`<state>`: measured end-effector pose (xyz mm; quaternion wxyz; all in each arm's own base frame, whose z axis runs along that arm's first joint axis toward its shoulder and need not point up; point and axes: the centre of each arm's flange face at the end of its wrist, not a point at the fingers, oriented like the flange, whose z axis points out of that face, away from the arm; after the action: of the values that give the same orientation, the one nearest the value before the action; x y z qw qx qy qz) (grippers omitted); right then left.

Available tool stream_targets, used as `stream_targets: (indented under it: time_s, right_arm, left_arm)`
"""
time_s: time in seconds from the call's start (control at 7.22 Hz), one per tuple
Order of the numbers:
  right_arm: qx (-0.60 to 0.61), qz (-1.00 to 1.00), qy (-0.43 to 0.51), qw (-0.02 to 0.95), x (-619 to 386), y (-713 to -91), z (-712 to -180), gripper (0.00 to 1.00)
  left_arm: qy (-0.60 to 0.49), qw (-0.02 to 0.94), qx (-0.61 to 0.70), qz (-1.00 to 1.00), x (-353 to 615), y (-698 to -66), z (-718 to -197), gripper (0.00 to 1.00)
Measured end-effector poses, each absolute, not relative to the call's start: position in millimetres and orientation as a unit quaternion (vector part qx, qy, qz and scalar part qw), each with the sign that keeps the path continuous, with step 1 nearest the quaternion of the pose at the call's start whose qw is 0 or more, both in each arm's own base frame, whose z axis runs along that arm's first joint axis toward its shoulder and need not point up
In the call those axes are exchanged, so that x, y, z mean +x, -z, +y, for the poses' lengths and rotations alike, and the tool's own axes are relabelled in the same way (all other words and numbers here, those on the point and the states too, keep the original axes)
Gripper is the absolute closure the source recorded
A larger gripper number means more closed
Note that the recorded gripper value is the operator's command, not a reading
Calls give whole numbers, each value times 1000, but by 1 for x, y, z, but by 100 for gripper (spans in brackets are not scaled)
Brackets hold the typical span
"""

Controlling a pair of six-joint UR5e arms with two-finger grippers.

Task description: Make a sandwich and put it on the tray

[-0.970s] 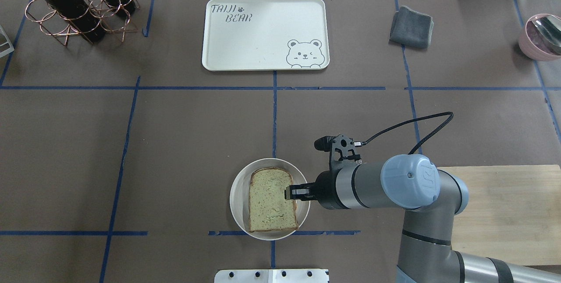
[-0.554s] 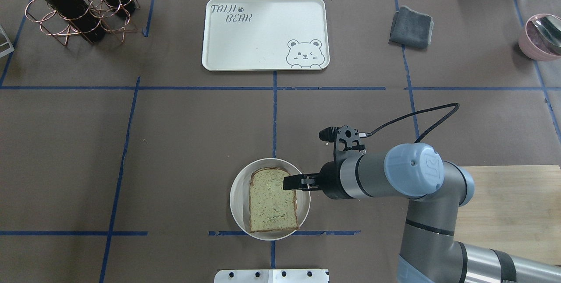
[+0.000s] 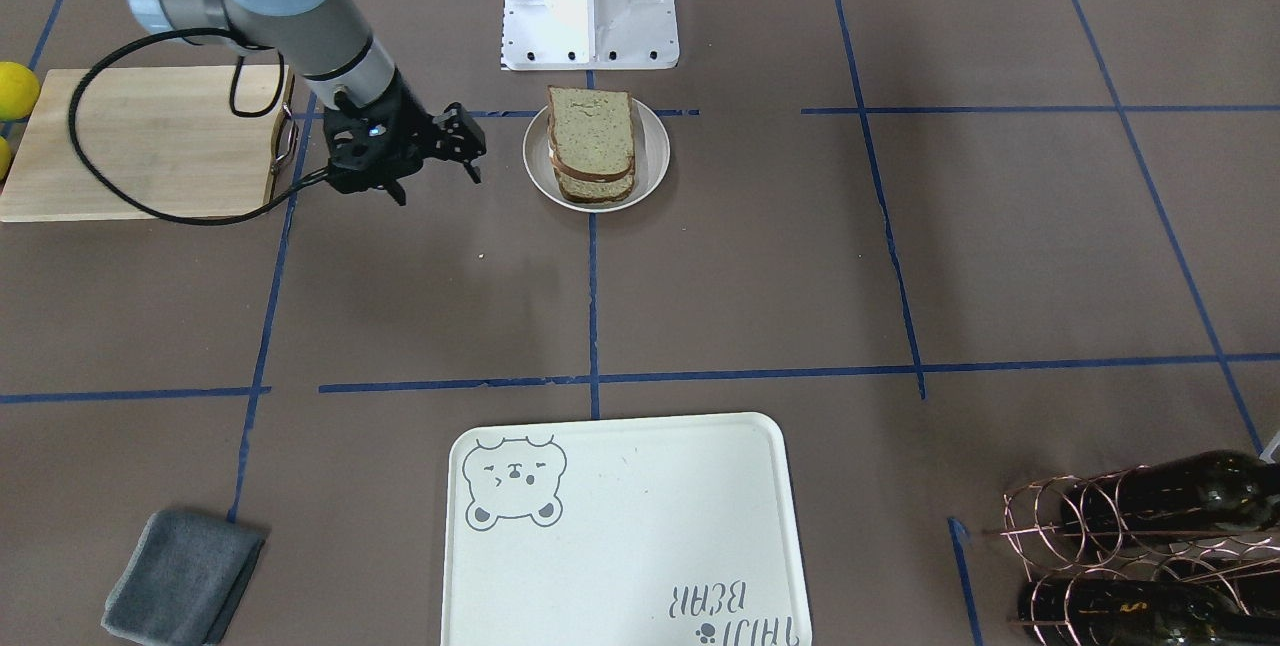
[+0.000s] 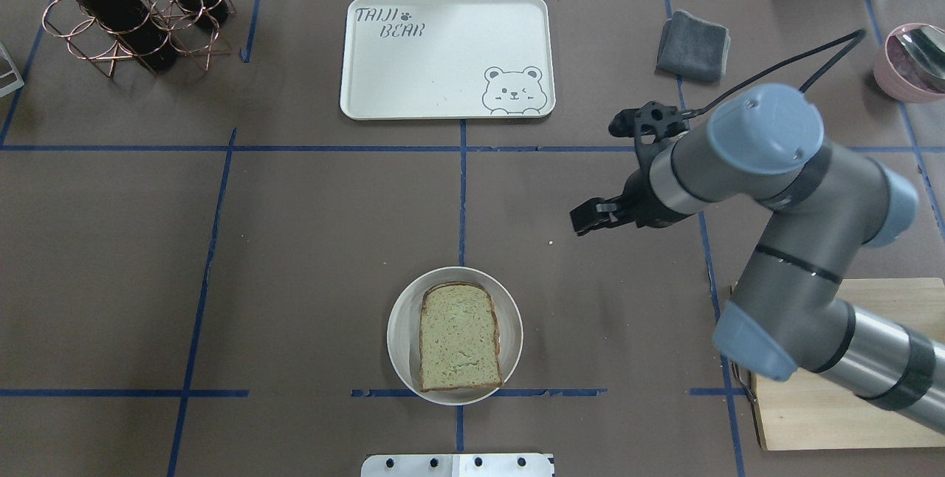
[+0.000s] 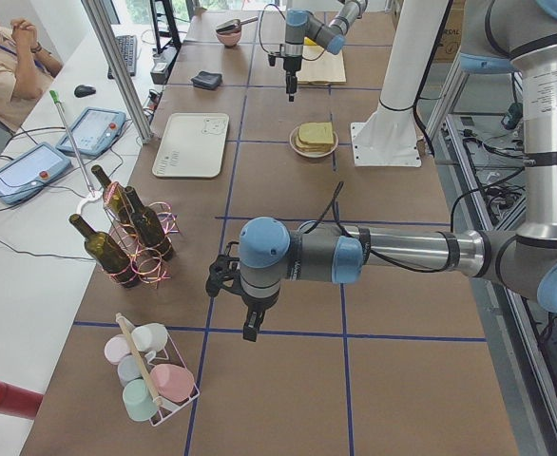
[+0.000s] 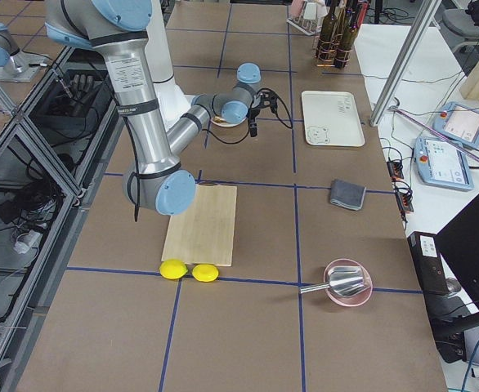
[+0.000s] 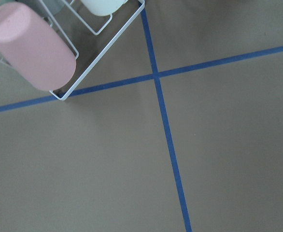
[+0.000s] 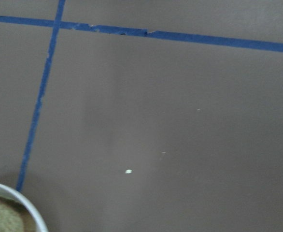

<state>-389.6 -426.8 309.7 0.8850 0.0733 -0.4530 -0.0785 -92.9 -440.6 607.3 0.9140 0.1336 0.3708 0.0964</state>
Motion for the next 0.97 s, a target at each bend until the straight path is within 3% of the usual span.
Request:
stream_targets:
  time_s: [0.42, 0.97]
  right_arm:
    - [95, -400, 176, 894, -219, -435, -475, 0]
    - [79, -356, 134, 921, -26, -580, -428, 0]
  left_arm:
    - [-124, 891, 193, 392, -88, -604, -448, 0]
    - [-177, 849, 242, 436, -19, -562, -449, 0]
